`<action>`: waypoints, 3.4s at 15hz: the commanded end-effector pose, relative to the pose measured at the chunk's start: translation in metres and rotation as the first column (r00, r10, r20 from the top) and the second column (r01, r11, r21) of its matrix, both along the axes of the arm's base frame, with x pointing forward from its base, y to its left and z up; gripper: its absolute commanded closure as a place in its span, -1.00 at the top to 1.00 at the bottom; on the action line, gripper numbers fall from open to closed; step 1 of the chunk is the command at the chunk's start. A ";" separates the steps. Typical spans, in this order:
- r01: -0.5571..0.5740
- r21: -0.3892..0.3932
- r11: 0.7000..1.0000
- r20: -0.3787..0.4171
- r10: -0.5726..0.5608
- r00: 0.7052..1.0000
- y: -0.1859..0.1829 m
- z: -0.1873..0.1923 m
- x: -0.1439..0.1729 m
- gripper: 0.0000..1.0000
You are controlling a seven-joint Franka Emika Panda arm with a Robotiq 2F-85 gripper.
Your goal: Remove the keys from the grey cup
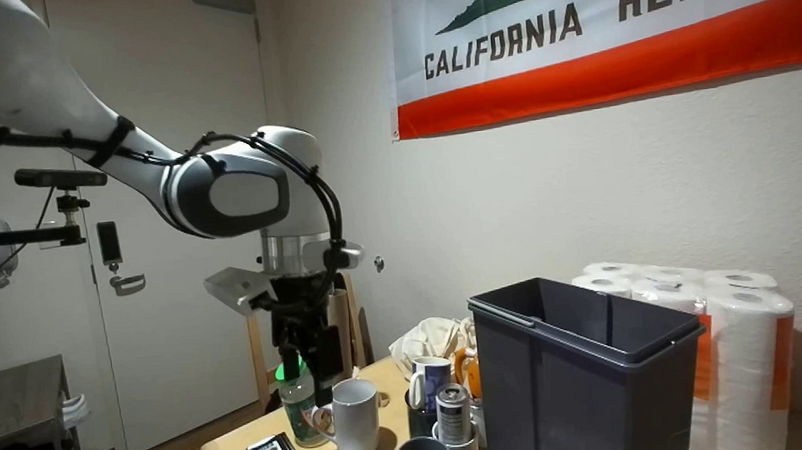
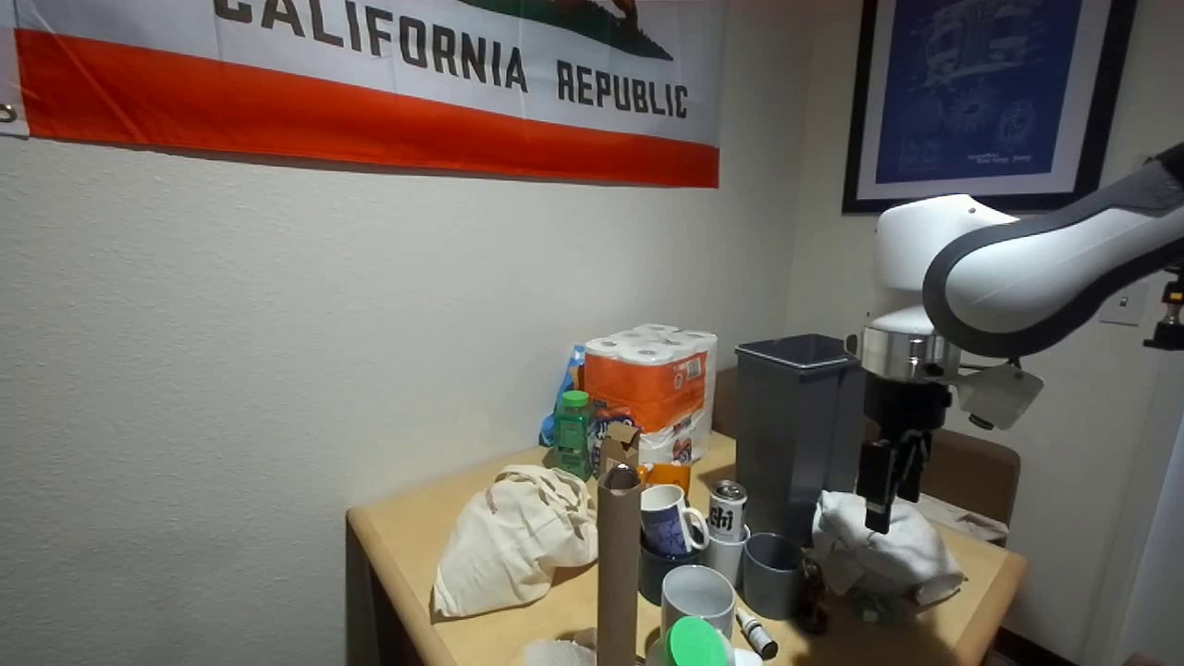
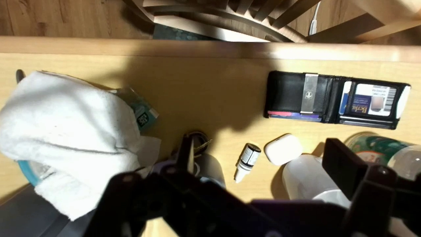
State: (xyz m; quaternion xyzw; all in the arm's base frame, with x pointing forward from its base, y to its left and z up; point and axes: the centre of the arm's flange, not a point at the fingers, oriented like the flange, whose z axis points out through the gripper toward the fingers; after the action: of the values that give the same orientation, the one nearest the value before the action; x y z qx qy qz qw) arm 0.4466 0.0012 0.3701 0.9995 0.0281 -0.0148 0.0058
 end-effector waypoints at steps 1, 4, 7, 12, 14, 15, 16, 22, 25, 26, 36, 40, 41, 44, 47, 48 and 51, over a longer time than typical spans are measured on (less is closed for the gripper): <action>-0.002 0.025 1.000 0.003 0.002 1.000 -0.030 -0.048 0.041 1.00; -0.037 0.068 0.997 0.011 0.037 0.999 -0.047 -0.090 0.059 1.00; -0.079 0.113 0.990 0.012 0.078 0.997 -0.052 -0.124 0.077 1.00; -0.093 0.137 0.986 -0.045 0.100 0.994 -0.062 -0.163 0.096 1.00; -0.085 0.128 0.988 -0.066 0.094 0.993 -0.068 -0.172 0.098 1.00; -0.084 0.124 0.989 -0.070 0.093 0.993 -0.070 -0.176 0.098 1.00; -0.082 0.124 0.989 -0.070 0.091 0.993 -0.073 -0.179 0.099 1.00; -0.073 0.126 0.989 -0.069 0.082 0.994 -0.075 -0.186 0.103 0.21; -0.073 0.127 0.989 -0.064 0.082 0.995 -0.074 -0.187 0.102 -0.26; -0.073 0.126 0.989 -0.064 0.081 0.995 -0.074 -0.187 0.102 -0.39; -0.064 0.127 0.990 -0.076 0.074 0.994 -0.076 -0.184 0.096 -0.98; -0.067 0.132 0.989 -0.112 0.082 0.990 -0.065 -0.155 0.089 -0.98; -0.069 0.131 0.989 -0.124 0.086 0.989 -0.062 -0.145 0.087 -0.98; -0.083 0.130 0.988 -0.145 0.102 0.984 -0.051 -0.108 0.079 -0.98; -0.094 0.123 0.988 -0.149 0.112 0.982 -0.042 -0.074 0.074 -0.98; -0.094 0.121 0.988 -0.146 0.111 0.983 -0.038 -0.064 0.072 -0.98; -0.081 0.121 0.989 -0.124 0.096 0.988 -0.033 -0.042 0.067 -0.98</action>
State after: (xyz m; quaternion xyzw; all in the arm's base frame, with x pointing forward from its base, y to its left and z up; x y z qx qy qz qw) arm 0.5308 -0.0381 0.3008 0.9912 0.0836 -0.0829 -0.0611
